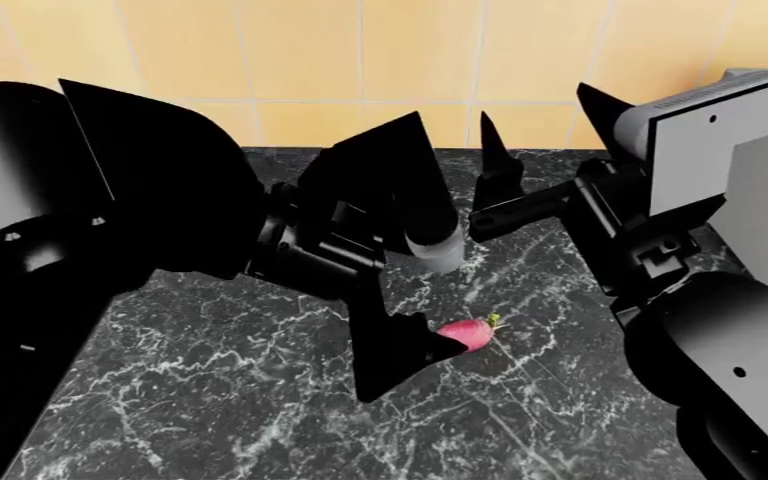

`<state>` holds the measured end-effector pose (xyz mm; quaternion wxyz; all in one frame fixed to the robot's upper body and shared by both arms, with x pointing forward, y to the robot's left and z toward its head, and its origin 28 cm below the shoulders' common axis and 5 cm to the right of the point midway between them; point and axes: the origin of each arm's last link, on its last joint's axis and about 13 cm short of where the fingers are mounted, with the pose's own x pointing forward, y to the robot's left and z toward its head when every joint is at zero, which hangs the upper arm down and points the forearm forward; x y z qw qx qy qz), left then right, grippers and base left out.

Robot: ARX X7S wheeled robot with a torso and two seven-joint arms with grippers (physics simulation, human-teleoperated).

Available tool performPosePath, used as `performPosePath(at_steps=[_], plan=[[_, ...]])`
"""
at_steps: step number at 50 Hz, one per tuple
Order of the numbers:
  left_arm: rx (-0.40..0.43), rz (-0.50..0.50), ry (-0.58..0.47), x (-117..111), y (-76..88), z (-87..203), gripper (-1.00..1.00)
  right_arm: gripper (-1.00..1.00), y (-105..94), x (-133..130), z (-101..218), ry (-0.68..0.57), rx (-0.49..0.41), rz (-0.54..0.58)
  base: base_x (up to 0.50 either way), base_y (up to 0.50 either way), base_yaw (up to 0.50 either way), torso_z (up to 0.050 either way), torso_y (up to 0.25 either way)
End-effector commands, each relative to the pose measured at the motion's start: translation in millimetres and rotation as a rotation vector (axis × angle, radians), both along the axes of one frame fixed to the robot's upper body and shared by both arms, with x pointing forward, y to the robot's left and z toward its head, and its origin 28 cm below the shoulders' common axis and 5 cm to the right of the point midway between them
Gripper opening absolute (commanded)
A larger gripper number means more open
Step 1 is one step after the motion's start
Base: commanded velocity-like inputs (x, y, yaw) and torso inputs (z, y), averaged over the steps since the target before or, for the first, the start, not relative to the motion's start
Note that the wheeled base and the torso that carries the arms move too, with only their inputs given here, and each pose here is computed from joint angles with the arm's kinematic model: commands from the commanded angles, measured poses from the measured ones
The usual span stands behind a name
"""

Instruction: Pick the banana, radish from the counter and place them in the cabinet. Then close the cabinet.

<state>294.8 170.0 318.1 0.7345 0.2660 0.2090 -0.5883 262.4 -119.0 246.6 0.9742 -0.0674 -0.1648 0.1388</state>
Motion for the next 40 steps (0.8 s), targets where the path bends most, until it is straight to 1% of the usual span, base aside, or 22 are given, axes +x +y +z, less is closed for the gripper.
performPosePath(at_steps=[1,13,24,31,40], plan=[[0.03,0.016,-0.006,11.9,-6.9,-6.3,1.0,1.0,2.7,-2.6,-17.7,0.07,-0.012,0.014,0.0,0.0,0.0,0.0,0.0],[0.057,0.002,-0.02,28.4,-17.7,-6.8,1.0,1.0,2.5,-1.9,-20.6,0.075,-0.011,0.016,0.0,0.0,0.0,0.0,-0.004],[0.127,-0.041,-0.034,39.3,-28.2,-8.4,1.0,1.0,4.0,1.3,-25.0,0.082,-0.007,0.021,0.0,0.0,0.0,0.0,-0.004],[0.149,-0.073,-0.01,38.3,-33.7,-16.7,1.0,1.0,2.9,1.8,-25.7,0.084,-0.006,0.019,0.0,0.0,0.0,0.0,-0.003],[0.163,-0.088,0.015,35.7,-36.4,-30.0,1.0,1.0,-0.8,4.1,-21.3,0.077,-0.012,-0.004,0.0,0.0,0.0,0.0,-0.005]])
